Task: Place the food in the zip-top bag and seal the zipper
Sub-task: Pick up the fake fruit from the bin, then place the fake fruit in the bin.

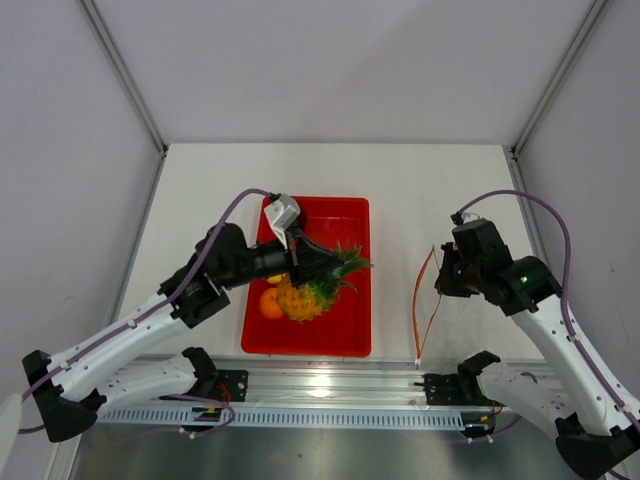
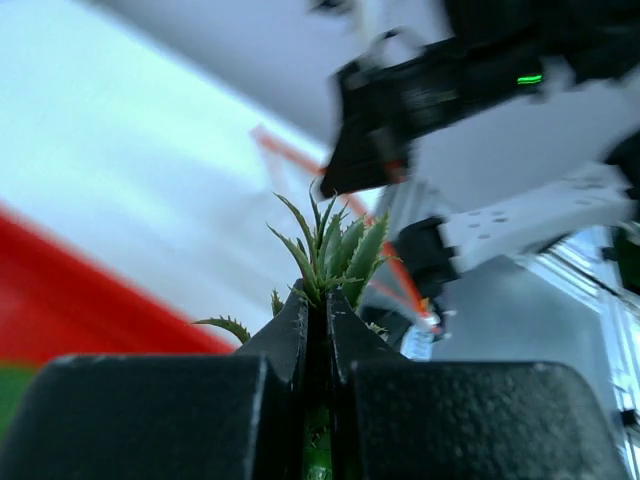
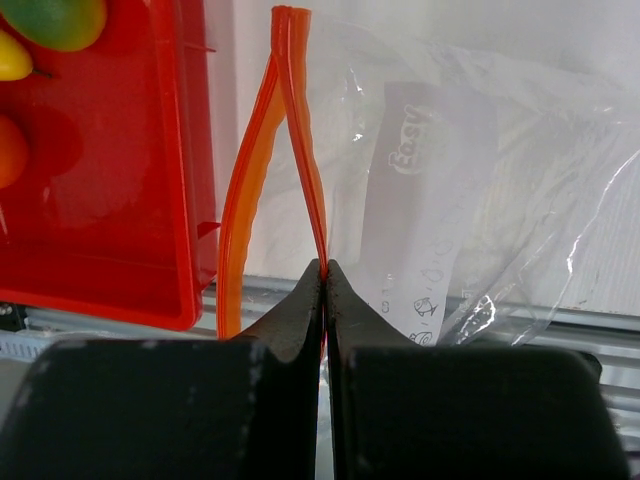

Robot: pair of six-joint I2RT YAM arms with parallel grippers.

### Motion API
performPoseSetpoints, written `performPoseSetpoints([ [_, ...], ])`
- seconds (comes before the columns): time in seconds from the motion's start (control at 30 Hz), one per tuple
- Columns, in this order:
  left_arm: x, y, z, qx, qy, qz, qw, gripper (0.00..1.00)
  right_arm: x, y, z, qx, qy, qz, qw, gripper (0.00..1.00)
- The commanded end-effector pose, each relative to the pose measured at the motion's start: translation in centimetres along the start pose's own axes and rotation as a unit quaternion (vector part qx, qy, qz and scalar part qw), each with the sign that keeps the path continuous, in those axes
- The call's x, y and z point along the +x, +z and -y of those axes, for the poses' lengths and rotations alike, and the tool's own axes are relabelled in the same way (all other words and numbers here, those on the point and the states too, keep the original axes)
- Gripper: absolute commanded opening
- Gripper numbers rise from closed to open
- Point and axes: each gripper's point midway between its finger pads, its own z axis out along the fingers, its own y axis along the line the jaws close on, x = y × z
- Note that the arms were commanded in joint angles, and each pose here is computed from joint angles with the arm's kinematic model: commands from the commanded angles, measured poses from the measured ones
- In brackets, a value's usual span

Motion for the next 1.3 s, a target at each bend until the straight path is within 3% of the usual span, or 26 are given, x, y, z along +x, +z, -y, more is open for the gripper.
performPoseSetpoints([
  [0.0,-3.0,-0.7,5.9,0.159,0.036,0.088,0.983,0.01,-0.4,-0.1,-1.4,-0.031,0.008,0.004,0.999,0.00],
  [0.13,-4.2,-2.2,9.6,0.246,0.049,0.156,0.955,0.00,-0.1,-0.4,-3.0,-0.073,0.013,-0.010,0.997,0.00],
  [0.3,-6.2,-3.8,12.6,0.343,0.044,0.255,0.903,0.01,0.3,-0.9,-4.5,-0.115,0.024,-0.020,0.993,0.00],
  [0.5,-7.1,-2.6,14.3,0.443,0.018,0.283,0.851,0.01,1.7,-1.0,-7.0,-0.183,0.041,-0.058,0.981,0.00],
  [0.83,-6.8,0.3,16.2,0.472,0.039,0.271,0.838,0.01,1.9,-2.5,-8.8,-0.230,0.054,-0.080,0.968,0.00],
  [1.1,-7.7,0.0,17.1,0.491,0.040,0.268,0.828,0.01,2.4,-2.2,-8.9,-0.233,0.058,-0.088,0.967,0.00],
  [1.17,-7.1,-0.1,16.2,0.474,0.038,0.269,0.838,0.00,2.3,-2.0,-8.3,-0.217,0.057,-0.082,0.971,0.00],
  [1.27,-4.8,0.2,12.7,0.402,0.013,0.253,0.880,0.01,2.2,-1.5,-7.4,-0.191,0.051,-0.074,0.978,0.00],
])
